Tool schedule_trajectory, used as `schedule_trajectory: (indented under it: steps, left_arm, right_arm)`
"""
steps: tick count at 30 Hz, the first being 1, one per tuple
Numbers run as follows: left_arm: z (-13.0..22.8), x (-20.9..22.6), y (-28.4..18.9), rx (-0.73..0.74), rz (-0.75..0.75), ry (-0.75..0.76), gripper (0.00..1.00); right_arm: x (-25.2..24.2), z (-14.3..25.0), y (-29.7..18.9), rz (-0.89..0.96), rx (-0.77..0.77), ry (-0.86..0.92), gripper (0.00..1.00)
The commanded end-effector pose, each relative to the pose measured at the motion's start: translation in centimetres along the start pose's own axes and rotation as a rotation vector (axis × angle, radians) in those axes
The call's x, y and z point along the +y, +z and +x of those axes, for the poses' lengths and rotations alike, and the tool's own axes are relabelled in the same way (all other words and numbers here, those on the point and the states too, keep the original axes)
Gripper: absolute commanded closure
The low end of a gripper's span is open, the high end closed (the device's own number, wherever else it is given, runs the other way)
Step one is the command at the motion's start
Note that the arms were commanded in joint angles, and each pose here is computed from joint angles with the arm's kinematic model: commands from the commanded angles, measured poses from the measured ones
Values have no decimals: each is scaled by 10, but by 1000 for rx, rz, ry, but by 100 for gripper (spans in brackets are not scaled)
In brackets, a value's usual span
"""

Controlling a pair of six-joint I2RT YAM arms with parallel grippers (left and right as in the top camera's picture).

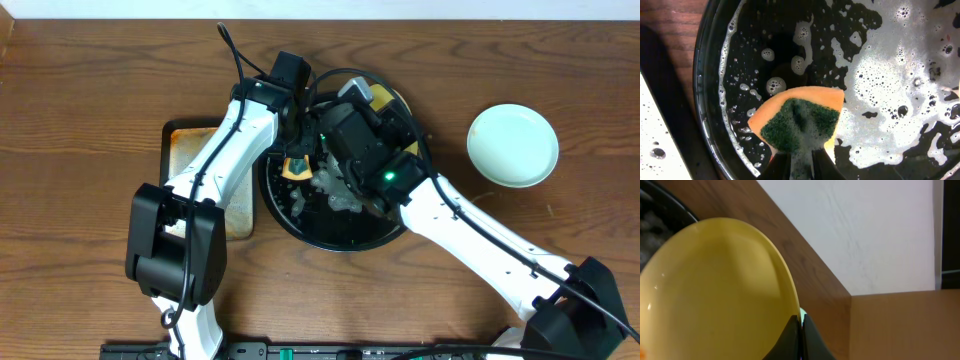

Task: Clean dirty plates on tray and stack at the side
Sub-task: 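Lift the yellow plate upright with right gripper and wipe its underside, then carry the yellow plate right and stack it on the blue plates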

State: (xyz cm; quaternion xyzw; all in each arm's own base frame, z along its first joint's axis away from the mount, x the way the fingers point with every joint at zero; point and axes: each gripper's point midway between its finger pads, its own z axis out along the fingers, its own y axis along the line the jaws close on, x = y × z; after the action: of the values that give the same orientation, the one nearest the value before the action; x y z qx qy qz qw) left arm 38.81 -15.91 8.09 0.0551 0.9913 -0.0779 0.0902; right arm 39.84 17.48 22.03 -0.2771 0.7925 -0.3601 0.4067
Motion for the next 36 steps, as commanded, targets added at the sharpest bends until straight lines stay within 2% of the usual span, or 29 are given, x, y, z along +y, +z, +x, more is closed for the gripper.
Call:
schedule_trajectory:
  steps: [1,3,12,15,19,25,29,36]
  left_arm:
    - [-6,-2,-8,-26,5,15,87]
    - [-7,-2,-8,-28,5,15,87]
    - [-6,-2,-8,-27,5,15,87]
    - [-6,-2,-8,-27,5,16,87]
    - [-6,-2,-8,-27,5,16,87]
    - [-6,-2,-8,-27,5,16,87]
    - [-6,-2,-8,-27,5,16,87]
    - [-6,-2,-8,-27,5,16,87]
  right_arm:
    - [-22,2,1,83,22,38,99]
    - [-29,4,5,94,28,96,99]
    - [-12,5,6,-4,20,82,99]
    - [-23,8,7,57,36,83,99]
    - [-15,6,6,13,24,77,99]
    - [-29,14,14,64,56,111,99]
    - [-51,33,34,107,116,193,99]
    - [-103,97,84,170,280,334,99]
